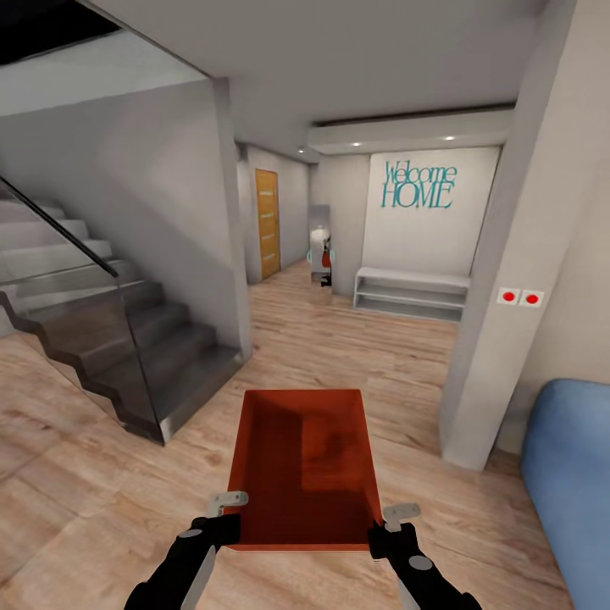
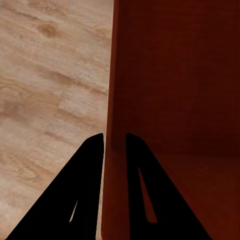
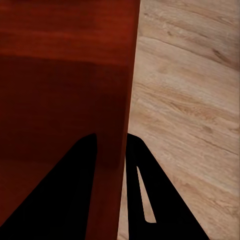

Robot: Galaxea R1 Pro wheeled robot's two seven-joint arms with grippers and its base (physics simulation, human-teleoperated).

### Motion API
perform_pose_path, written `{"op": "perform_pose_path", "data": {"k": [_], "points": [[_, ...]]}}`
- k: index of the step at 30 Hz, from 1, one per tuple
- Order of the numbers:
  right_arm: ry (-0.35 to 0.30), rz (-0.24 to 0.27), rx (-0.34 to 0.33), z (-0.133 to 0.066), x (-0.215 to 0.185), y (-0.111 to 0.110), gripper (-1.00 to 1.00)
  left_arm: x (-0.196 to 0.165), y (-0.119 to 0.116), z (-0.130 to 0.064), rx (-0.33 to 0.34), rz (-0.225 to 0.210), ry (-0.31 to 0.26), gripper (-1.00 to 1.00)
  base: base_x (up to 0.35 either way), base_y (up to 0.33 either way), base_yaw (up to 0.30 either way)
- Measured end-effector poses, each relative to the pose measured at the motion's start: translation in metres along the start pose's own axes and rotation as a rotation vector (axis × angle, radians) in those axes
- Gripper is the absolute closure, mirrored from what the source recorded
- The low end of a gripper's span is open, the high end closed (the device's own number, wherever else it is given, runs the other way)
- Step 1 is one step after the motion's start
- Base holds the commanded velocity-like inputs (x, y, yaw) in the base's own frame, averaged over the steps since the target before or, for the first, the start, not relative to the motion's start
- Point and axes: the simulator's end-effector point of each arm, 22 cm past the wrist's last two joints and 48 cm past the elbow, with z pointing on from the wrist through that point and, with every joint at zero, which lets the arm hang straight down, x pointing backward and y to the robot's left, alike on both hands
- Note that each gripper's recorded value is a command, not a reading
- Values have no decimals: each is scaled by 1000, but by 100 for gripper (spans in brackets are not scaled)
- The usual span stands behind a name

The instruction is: Move the two storage containers from the living room to the garage. In the garage, place one container on the floor and stack the other container on top of it (either order is fine).

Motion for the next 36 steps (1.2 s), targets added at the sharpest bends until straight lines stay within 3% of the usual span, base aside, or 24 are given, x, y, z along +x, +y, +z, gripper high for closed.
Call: {"op": "perform_pose_path", "data": {"k": [31,36], "points": [[0,0,0,0,0,1,100,0,1,0,0,0,0,100,326,0,0],[13,-21,-1,0,6,3,100,13,3,1,-4,-21,13,100,0,0,0]]}}
